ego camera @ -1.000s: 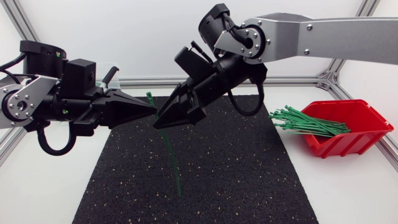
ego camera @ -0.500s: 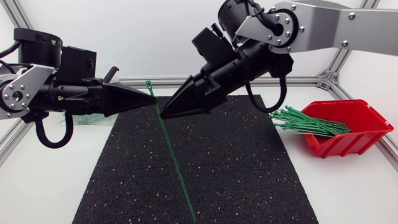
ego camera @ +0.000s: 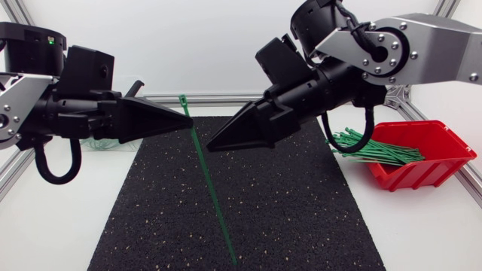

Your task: Take a green cable tie from the red box, thread the tail through the head to close it, then place it in the transparent bin on the left.

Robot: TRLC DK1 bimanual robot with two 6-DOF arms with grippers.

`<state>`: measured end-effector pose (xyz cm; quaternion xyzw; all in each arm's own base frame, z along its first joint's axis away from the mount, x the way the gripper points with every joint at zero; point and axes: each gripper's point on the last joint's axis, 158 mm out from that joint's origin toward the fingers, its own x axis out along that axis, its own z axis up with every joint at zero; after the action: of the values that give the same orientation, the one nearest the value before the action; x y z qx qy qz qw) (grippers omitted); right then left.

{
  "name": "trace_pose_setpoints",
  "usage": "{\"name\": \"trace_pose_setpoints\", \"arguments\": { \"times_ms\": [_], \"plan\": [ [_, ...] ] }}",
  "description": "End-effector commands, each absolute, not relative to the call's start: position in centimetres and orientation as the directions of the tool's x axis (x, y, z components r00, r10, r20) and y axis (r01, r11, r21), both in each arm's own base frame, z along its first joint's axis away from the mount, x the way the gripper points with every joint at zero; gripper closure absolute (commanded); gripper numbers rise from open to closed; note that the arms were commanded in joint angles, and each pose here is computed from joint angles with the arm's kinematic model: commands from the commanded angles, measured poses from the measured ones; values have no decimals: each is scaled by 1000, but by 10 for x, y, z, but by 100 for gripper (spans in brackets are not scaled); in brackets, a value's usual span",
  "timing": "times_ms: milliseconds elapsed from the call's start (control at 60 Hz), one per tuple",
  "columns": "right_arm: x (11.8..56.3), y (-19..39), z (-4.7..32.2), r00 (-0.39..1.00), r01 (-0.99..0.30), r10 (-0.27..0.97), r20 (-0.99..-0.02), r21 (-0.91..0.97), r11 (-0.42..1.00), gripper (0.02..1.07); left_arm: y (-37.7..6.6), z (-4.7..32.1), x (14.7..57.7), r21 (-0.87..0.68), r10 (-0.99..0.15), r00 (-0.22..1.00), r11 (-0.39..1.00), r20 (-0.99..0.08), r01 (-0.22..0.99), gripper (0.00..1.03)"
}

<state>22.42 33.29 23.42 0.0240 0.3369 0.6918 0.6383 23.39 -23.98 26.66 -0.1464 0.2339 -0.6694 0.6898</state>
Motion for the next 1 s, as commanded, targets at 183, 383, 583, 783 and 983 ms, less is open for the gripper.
{"name": "trace_pose_setpoints", "arguments": {
  "times_ms": [183, 383, 583, 783, 983],
  "plan": [
    [217, 337, 235, -188, -866, 903, -385, 499, 32, 53, -244, 257, 212, -542, -992, -43, 29, -121, 840, 100],
    [209, 346, 234, -210, -865, 901, -380, 502, 10, 63, -243, 258, 215, -531, -993, -30, 37, -117, 846, 100],
    [210, 350, 231, -213, -863, 902, -375, 506, 7, 84, -244, 261, 221, -539, -995, -15, 39, -97, 841, 100],
    [209, 349, 233, -208, -868, 906, -369, 496, 3, 93, -244, 262, 225, -546, -997, -6, 36, -76, 837, 100],
    [207, 348, 236, -206, -873, 910, -359, 488, -5, 101, -245, 264, 227, -553, -998, -1, 31, -56, 832, 100]
  ]
}}
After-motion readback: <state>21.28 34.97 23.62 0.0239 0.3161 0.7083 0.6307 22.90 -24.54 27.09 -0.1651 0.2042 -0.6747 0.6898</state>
